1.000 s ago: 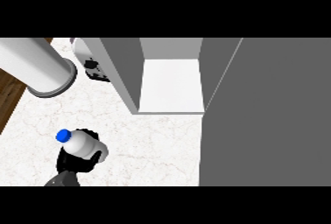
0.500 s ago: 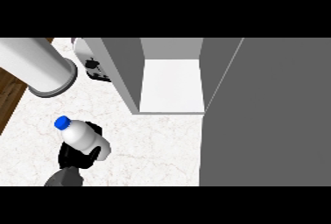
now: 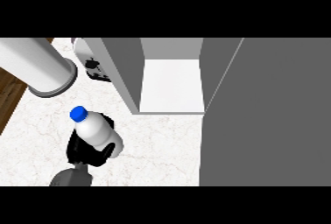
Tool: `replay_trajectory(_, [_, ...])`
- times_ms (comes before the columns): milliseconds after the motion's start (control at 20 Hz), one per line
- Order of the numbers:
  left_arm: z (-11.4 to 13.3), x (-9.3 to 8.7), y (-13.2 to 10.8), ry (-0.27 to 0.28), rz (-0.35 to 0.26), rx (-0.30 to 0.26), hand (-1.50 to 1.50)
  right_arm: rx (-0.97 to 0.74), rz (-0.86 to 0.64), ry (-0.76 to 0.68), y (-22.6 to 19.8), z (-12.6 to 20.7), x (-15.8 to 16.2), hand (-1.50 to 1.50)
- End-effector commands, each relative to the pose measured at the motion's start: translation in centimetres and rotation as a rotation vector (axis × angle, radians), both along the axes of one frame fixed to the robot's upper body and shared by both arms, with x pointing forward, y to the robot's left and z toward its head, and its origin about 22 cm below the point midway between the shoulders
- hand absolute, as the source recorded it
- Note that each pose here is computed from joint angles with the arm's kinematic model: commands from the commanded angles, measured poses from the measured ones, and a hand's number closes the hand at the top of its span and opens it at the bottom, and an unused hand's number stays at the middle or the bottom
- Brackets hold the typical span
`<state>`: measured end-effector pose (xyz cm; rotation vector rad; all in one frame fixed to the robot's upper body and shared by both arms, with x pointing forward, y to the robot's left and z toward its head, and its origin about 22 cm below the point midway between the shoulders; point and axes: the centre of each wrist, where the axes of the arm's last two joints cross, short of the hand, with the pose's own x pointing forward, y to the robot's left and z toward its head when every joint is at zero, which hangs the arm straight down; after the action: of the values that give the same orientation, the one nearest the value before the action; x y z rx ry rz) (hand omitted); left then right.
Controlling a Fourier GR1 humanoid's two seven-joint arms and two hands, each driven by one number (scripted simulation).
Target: Pick up the bottled water, place it into the cabinet and close the cabinet
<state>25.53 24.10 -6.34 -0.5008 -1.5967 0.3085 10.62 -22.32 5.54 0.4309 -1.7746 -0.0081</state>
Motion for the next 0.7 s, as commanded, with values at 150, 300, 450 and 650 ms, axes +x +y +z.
replay_trajectory(150, [5.2,1.8,-5.6,-0.031,-0.007,0.059,1.5,0.009,0.031,0.012,-1.7,0.0,-0.4,-1.5])
replay_trajectory(300, [7.7,2.9,-8.4,-0.052,0.001,0.074,1.5,0.014,0.009,-0.002,-0.9,0.1,-1.5,-1.5])
replay_trajectory(450, [8.9,5.6,-9.4,-0.058,0.017,0.116,1.5,0.011,0.009,0.004,-1.0,-0.9,-0.3,-1.5])
replay_trajectory(650, [8.8,7.2,-10.7,-0.049,-0.003,0.149,1.5,0.02,0.017,0.003,0.0,-0.3,0.4,-1.5])
